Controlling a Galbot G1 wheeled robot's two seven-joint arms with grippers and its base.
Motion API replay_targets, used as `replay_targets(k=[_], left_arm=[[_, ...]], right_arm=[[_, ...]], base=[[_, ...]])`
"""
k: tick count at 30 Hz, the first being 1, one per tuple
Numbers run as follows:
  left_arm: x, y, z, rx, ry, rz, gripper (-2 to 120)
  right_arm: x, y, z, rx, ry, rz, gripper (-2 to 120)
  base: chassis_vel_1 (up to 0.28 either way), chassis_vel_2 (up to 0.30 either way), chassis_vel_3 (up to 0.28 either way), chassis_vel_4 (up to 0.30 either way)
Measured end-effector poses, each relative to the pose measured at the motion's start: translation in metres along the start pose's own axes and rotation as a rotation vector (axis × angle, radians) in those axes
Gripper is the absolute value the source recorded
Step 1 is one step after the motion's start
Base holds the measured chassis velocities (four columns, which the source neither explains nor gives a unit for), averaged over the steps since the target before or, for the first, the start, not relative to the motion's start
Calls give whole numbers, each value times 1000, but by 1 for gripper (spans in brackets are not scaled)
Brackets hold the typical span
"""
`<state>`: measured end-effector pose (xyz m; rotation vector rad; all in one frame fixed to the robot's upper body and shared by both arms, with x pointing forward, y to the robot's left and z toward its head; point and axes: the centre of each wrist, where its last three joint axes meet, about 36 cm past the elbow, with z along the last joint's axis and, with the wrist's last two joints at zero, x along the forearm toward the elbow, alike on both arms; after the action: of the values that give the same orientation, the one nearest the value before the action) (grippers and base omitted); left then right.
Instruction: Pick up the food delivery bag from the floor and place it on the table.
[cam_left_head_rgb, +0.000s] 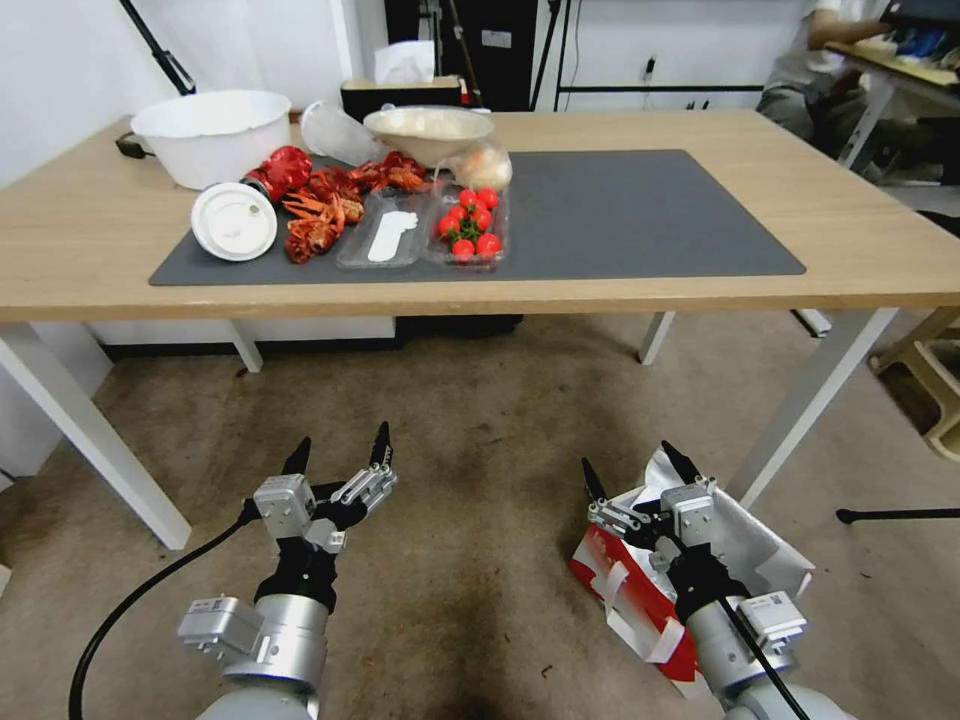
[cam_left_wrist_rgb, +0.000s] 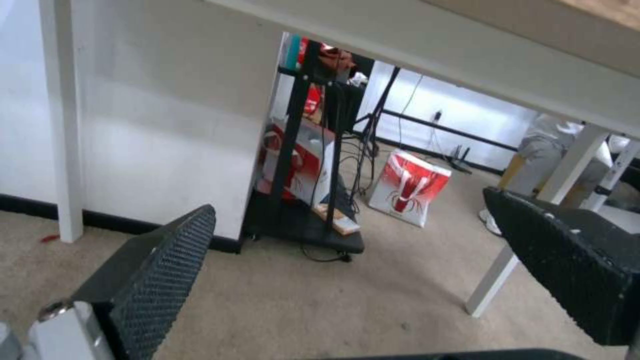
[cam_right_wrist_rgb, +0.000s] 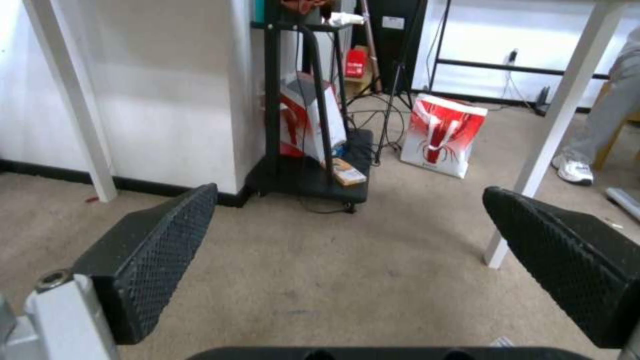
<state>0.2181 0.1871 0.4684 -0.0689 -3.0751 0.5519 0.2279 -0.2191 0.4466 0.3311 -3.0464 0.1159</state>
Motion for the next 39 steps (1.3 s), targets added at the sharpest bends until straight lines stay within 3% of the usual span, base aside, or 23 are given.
replay_targets(k=[39], left_arm=[[0, 2, 4, -12, 3, -10, 100]], right_arm=[[-3, -2, 4, -5, 1, 3, 100]], base=[[0, 0, 0, 0]])
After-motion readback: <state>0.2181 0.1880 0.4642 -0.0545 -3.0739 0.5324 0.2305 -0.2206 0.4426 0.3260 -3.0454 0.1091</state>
